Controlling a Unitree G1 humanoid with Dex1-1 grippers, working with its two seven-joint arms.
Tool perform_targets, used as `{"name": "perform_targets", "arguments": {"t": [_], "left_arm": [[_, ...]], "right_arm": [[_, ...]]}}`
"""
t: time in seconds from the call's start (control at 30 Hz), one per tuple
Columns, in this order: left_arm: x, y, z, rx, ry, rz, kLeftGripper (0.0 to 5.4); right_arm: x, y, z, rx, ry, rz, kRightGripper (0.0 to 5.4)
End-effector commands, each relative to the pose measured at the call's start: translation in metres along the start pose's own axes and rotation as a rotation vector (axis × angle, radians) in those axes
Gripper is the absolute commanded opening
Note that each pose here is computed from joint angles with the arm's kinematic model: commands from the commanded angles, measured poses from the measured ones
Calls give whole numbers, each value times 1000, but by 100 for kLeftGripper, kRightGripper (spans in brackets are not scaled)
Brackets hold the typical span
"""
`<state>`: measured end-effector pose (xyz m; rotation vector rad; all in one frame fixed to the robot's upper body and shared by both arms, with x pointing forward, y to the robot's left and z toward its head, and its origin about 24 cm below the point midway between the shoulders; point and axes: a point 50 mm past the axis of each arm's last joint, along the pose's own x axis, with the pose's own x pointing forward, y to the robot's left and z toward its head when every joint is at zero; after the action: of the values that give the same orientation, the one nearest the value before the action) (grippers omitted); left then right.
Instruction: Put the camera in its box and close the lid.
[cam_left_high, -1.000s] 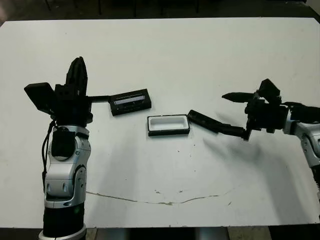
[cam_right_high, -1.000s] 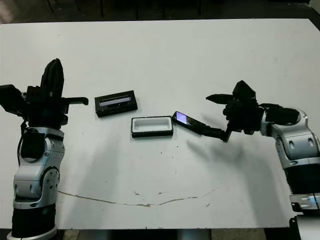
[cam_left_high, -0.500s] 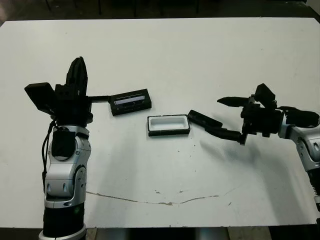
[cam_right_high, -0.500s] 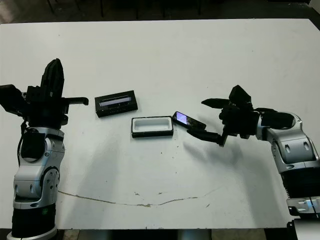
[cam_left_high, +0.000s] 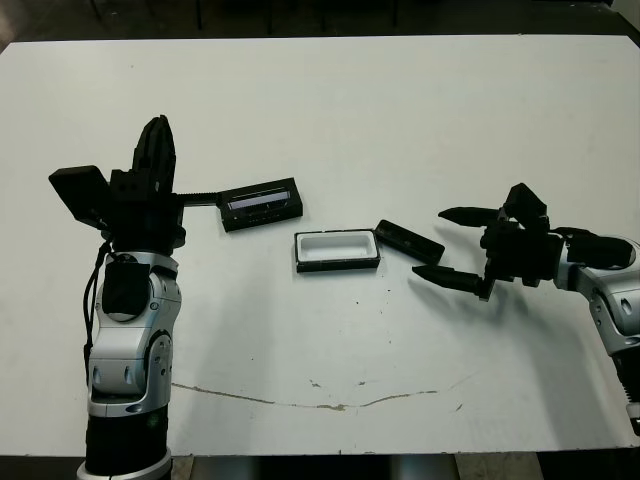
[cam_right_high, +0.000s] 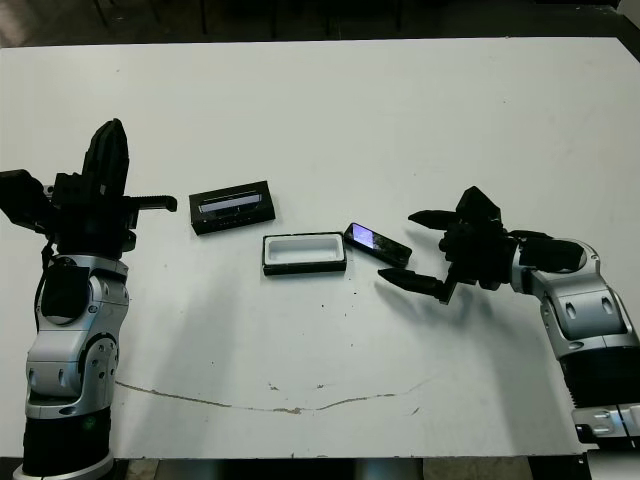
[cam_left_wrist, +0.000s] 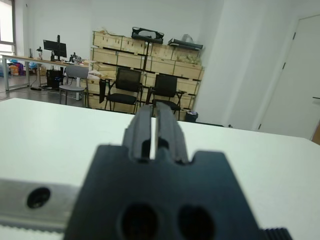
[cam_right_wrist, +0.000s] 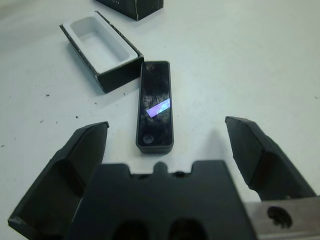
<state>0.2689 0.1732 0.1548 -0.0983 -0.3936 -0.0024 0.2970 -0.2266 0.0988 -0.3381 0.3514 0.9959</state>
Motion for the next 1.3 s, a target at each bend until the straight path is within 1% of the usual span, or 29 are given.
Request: {"name": "perform_targets", "arguments": {"t": [0.03,0.3,0.5,0.6,0.7,0.97,1.17,1.3], "left_arm": [[-5,5,-7,11,42,15,0],[-5,4,-8,15,45,19,0],[-5,4,-9,5,50,18,0],[-6,4,-9,8,49,20,0],[-6,5,-9,15,47,19,0],[-5,5,-8,20,46,20,0],[-4,5,-8,23,45,23,0],[-4,4,-8,20,45,23,0]], "right_arm": [[3,5,-12,42,32,14,539],[6,13,-12,98,35,-16,539],[9,17,-13,112,40,-35,539],[10,18,-15,115,43,-49,517],[11,19,-18,117,26,-79,474],[16,22,-24,90,-45,-135,329],[18,22,-25,83,-58,-137,223],[17,19,-20,27,-42,-117,150]]}}
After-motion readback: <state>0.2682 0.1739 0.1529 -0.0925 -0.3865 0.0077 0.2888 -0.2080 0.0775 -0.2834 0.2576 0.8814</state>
